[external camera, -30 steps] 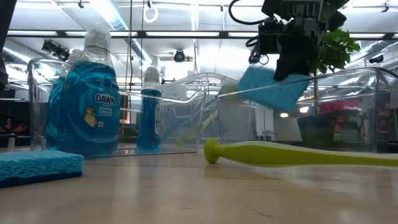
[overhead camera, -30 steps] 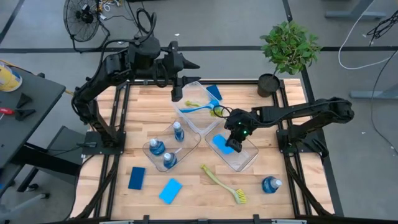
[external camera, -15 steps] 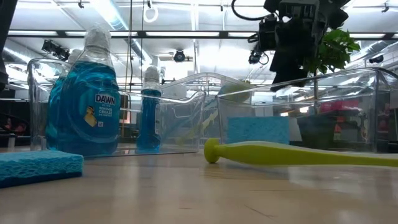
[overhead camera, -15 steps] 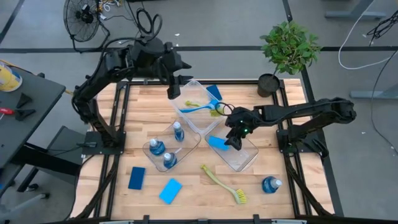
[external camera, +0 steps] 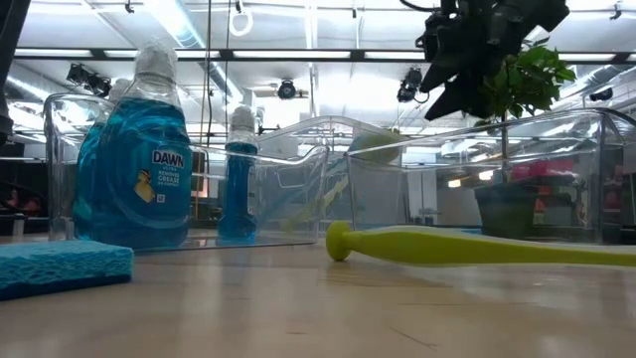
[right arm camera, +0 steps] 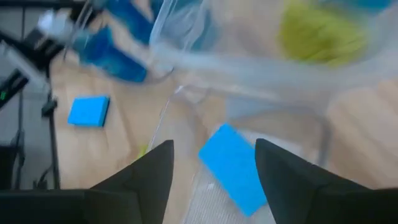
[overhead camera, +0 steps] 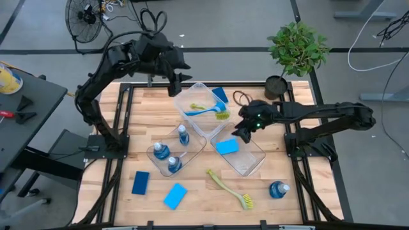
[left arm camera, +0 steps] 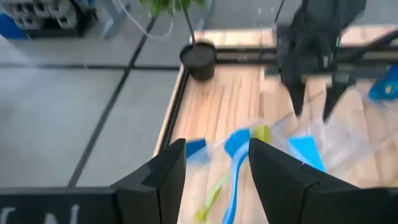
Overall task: Pick & Place Kitchen Sink Supplies
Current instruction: Put the blue sponge into the right transparent bin
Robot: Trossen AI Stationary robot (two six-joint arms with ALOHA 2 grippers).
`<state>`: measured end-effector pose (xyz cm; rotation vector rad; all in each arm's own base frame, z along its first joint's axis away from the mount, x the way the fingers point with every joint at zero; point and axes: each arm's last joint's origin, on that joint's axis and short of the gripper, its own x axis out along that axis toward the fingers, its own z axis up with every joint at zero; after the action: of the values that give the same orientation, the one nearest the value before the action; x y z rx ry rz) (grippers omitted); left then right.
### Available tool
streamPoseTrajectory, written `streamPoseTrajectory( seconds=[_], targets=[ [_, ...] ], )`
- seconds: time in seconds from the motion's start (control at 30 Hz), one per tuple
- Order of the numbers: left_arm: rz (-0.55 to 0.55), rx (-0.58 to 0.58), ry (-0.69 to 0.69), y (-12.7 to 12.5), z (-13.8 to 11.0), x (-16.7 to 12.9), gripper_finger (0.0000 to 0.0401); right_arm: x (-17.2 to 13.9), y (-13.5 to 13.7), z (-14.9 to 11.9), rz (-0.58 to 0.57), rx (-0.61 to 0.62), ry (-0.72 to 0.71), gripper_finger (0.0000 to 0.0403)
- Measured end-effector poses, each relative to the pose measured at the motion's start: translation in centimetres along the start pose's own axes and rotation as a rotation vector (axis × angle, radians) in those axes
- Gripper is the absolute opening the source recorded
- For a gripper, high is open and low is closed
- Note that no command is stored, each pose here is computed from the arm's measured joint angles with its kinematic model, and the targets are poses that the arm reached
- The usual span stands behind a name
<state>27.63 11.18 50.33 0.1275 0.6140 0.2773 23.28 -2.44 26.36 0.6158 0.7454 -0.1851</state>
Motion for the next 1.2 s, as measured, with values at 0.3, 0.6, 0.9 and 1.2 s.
streamPoseTrajectory(
  seconds=[0.3, 0.6, 0.9, 1.2],
  targets=[
    [-0.045, -0.122, 0.107, 4.2, -3.0, 2.0, 0.0179, -2.5, -1.8, 1.4, -0.085, 0.138, -0.161, 0.0219],
    [0.004, -0.186, 0.226, 7.4, -6.3, 4.0, 0.0179, -3.5, -4.2, 3.6, -0.166, 0.242, -0.357, 0.0219],
    [0.068, -0.239, 0.233, 9.7, -7.4, 3.2, 0.0179, -3.1, -6.8, 6.1, -0.190, 0.287, -0.511, 0.0219],
    [0.087, -0.258, 0.233, 10.3, -7.7, 3.0, 0.0179, -0.5, -11.5, 7.0, -0.214, 0.379, -0.420, 0.0219]
  ],
)
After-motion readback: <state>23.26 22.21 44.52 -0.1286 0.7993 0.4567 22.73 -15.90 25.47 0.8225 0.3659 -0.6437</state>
